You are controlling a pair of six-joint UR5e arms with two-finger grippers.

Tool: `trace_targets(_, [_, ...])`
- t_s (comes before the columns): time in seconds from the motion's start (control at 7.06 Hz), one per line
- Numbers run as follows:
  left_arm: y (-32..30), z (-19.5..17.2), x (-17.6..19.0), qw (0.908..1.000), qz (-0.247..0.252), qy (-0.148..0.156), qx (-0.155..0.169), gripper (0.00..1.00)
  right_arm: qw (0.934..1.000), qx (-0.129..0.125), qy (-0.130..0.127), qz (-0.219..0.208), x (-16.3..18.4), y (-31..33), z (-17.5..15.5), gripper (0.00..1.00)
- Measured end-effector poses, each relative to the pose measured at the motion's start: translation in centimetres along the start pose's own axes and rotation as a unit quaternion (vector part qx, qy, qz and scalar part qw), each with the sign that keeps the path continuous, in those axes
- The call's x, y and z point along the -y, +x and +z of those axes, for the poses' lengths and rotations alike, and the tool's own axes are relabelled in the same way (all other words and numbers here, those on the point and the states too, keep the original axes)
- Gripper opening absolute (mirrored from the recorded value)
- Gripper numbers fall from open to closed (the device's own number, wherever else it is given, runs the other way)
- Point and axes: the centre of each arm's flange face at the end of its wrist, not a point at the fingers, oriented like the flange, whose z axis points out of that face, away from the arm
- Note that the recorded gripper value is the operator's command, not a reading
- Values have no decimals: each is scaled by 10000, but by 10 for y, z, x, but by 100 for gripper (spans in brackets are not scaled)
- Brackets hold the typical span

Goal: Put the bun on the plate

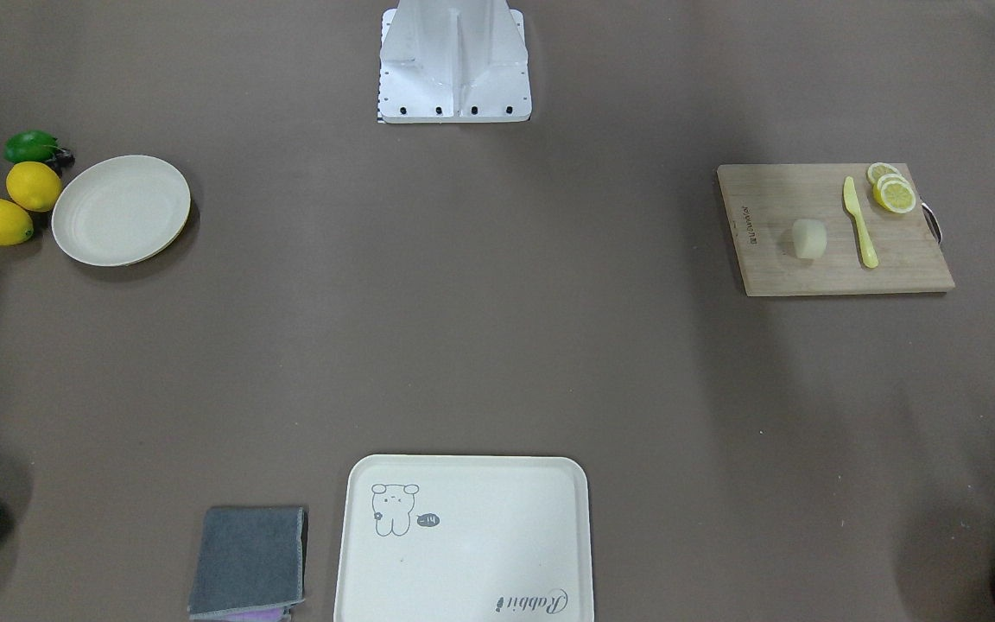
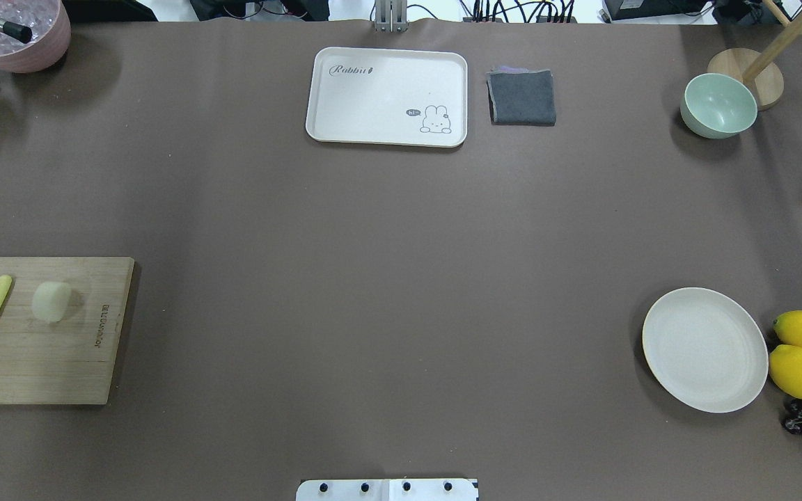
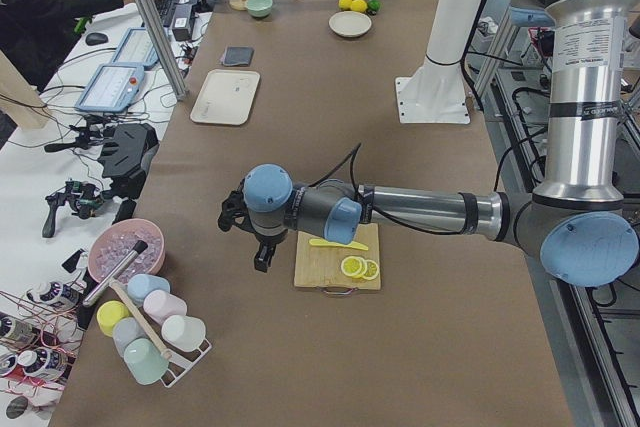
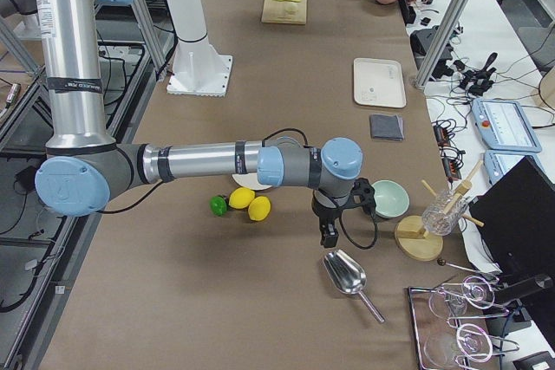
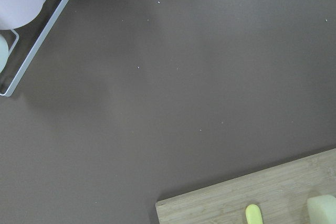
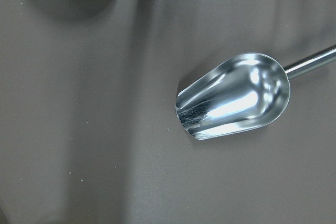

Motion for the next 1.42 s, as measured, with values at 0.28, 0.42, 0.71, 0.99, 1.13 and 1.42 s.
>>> trace_targets(0.28, [8, -6, 3, 9999, 107, 76, -1, 98, 10000, -1, 14, -9, 0, 0, 1, 100])
trace_targets(0.42, [16, -12, 5, 9996, 236, 172, 3, 98, 10000, 53, 38, -19, -5, 2, 5, 100])
trace_targets(0.71, [9, -5, -5, 9998, 183, 121, 1, 98, 9992, 370, 125, -74, -13, -1, 13, 100])
trace_targets(0.99, [-1, 4, -2, 9999, 100, 46, -19, 98, 9937, 1084, 112, -246, -9, -31, 26, 100])
trace_targets(1.13, [-2, 5, -1, 9999, 114, 50, -23, 98, 9919, 1222, 29, -356, -2, -55, 39, 99])
trace_targets(1.42, [1, 7, 1, 9998, 166, 59, -34, 98, 9908, 1138, -47, -726, 4, -107, 76, 95])
